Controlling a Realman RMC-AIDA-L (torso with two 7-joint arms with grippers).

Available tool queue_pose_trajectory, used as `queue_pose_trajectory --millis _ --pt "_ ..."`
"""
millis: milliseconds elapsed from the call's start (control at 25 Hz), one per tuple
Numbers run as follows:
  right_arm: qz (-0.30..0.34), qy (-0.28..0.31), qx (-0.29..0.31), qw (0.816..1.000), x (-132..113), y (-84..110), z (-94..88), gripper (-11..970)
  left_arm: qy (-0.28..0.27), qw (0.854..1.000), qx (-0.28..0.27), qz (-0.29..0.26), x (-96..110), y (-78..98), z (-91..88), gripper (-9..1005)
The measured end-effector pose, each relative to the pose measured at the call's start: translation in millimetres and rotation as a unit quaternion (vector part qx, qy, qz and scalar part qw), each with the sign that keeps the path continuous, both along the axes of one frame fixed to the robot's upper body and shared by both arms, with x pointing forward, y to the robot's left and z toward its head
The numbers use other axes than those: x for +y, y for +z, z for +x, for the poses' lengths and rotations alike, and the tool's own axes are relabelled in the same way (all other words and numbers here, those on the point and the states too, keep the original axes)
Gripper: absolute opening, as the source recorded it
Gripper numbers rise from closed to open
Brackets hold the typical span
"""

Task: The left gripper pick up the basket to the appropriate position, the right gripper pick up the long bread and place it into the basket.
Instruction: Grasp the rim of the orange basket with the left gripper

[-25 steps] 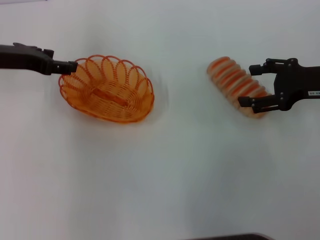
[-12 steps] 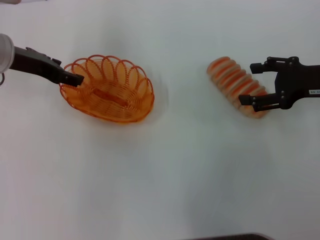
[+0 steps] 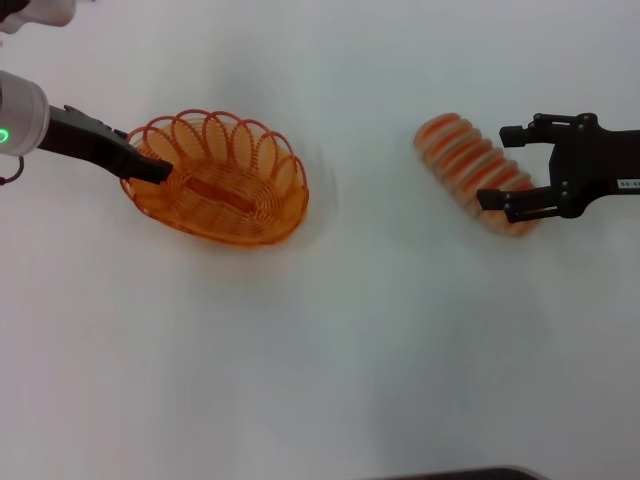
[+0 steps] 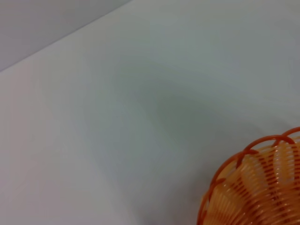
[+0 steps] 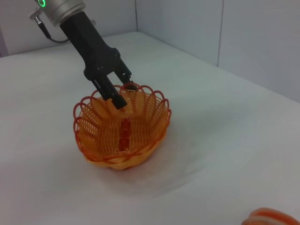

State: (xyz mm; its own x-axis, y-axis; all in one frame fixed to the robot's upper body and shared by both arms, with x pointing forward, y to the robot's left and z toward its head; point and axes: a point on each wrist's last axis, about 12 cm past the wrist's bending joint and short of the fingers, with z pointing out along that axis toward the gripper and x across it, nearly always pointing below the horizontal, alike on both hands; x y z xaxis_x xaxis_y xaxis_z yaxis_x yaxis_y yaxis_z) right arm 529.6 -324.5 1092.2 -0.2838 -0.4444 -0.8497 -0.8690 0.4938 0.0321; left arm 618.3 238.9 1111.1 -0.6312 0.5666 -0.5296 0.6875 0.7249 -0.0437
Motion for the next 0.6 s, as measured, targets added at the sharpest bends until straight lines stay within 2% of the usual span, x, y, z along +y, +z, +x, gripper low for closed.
queue_pose_trajectory --millis 40,240,440,600 --pt "0.000 0.000 0.000 1.000 -0.3 0.0 -0.1 928 0.001 1.000 -0.001 0.001 -0.3 -0.2 0.3 770" --pt "0.002 -0.007 -0.003 1.000 -2.9 0.7 -0.3 928 0.009 1.000 -0.001 0.022 1.2 -1.1 1.4 621" --pt "0.002 -0.012 -0.006 1.000 -5.1 1.9 0.1 929 -0.004 0.999 0.003 0.035 -2.9 -2.1 0.5 402" --pt "0.001 -0.012 -0.008 1.000 -5.6 2.9 0.7 929 -0.006 0.999 0.006 0.033 -5.4 -1.5 0.6 341"
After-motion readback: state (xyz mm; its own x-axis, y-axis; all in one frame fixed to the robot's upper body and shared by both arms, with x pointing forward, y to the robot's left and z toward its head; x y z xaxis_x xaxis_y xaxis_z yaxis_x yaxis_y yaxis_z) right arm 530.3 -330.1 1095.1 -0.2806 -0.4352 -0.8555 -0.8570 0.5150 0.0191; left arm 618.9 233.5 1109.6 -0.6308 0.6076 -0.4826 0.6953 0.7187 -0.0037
